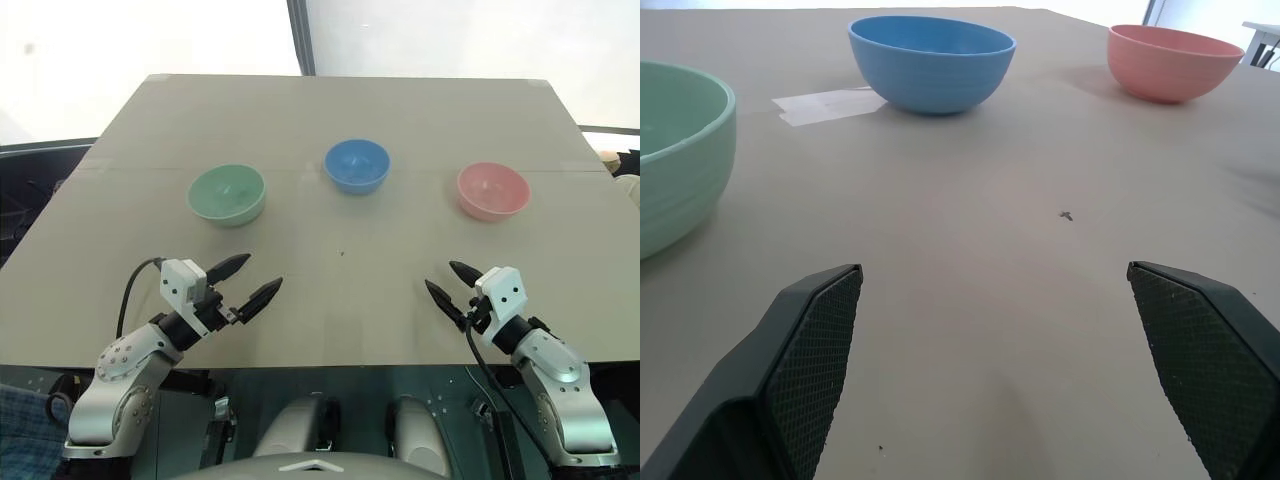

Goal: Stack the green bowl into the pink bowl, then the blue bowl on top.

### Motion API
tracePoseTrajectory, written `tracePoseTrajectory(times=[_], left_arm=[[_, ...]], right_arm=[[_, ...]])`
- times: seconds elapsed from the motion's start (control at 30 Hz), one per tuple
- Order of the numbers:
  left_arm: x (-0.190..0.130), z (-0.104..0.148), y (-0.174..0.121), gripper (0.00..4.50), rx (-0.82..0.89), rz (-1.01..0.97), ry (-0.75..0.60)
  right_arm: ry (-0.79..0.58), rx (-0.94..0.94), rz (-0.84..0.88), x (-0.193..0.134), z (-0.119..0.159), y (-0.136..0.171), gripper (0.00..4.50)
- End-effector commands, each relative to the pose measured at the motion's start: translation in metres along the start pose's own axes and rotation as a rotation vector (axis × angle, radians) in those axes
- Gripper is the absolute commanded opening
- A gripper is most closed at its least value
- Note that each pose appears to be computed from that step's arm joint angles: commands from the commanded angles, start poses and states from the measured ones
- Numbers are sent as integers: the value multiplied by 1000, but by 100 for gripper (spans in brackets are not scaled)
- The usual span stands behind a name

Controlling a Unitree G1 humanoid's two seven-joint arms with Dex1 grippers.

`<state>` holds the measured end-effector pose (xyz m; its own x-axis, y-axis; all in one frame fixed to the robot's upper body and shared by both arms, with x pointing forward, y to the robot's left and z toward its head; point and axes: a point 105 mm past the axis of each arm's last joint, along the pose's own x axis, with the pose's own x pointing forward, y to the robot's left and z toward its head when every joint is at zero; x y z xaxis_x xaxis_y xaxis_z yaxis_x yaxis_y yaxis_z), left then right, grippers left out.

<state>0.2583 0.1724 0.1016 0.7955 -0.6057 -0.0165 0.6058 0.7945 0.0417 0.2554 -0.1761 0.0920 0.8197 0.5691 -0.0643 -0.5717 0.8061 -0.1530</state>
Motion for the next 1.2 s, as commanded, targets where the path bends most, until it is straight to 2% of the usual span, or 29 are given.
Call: tracePoseTrajectory(times=[0.03, 0.9, 1.2], left_arm=[[0, 17, -1, 450, 24, 2, -73], [-1, 18, -5, 450, -7, -6, -115], [1, 54, -25, 450, -129, -177, -303]], right_arm=[[-34, -36, -14, -3, 10, -11, 291], [-27, -67, -7, -6, 16, -18, 291], [-3, -96, -35, -5, 11, -26, 291]])
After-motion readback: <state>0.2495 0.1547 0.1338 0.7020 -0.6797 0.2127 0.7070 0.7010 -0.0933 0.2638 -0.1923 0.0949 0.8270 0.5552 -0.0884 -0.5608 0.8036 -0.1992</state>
